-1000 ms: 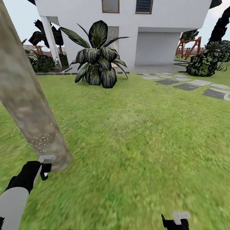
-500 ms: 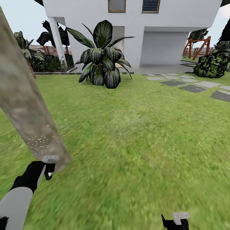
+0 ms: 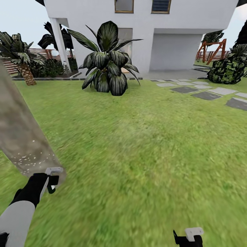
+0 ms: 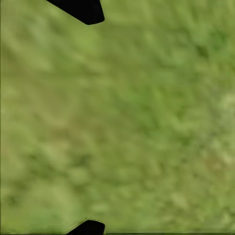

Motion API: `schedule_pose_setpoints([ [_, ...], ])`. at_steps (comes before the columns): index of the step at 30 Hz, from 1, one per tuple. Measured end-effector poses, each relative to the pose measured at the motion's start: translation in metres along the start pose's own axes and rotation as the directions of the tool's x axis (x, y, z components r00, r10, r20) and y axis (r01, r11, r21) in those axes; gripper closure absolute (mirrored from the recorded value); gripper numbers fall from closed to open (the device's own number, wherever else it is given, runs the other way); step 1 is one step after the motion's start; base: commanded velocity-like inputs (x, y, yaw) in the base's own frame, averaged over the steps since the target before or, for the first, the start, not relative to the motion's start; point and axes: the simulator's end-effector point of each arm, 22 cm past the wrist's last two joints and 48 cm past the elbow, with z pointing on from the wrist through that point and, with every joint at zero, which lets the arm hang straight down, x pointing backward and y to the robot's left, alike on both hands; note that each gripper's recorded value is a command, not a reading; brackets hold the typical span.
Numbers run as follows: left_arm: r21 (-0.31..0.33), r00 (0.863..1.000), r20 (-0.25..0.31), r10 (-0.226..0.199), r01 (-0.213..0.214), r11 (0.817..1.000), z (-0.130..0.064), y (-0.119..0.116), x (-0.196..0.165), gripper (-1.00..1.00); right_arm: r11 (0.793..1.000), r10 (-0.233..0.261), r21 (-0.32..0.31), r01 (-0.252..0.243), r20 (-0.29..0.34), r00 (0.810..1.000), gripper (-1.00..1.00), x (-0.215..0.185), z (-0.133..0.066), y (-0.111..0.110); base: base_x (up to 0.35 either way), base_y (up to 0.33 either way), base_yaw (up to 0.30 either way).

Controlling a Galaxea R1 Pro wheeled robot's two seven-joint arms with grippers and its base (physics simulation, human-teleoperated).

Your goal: In the garden, pick up the pesticide atomizer on the floor and spray pesticide onto both trees until each tree trunk is fully covered.

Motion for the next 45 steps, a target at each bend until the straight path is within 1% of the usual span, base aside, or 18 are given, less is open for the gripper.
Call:
schedule_pose_setpoints([
  [20, 0.003, 1.0, 0.0, -0.004, 0.004, 1.0, 0.0, -0.0013, 0.0001, 1.0, 1.0, 0.002, -0.004, -0.002, 0.0, 1.0, -1.0, -0.0002, 0.0, 0.003, 0.11, -0.26, 0.267],
  [33, 0.004, 1.0, 0.0, -0.006, 0.006, 1.0, 0.0, -0.0016, 0.0002, 1.0, 1.0, 0.002, -0.004, -0.002, 0.0, 1.0, -1.0, -0.0002, 0.0, 0.0032, 0.23, -0.198, 0.037],
  [45, 0.004, 1.0, 0.0, -0.006, 0.006, 1.0, 0.0, -0.0017, 0.0001, 1.0, 1.0, 0.002, -0.004, -0.002, 0.0, 1.0, -1.0, -0.0002, 0.0, 0.0032, 0.237, -0.188, 0.26],
])
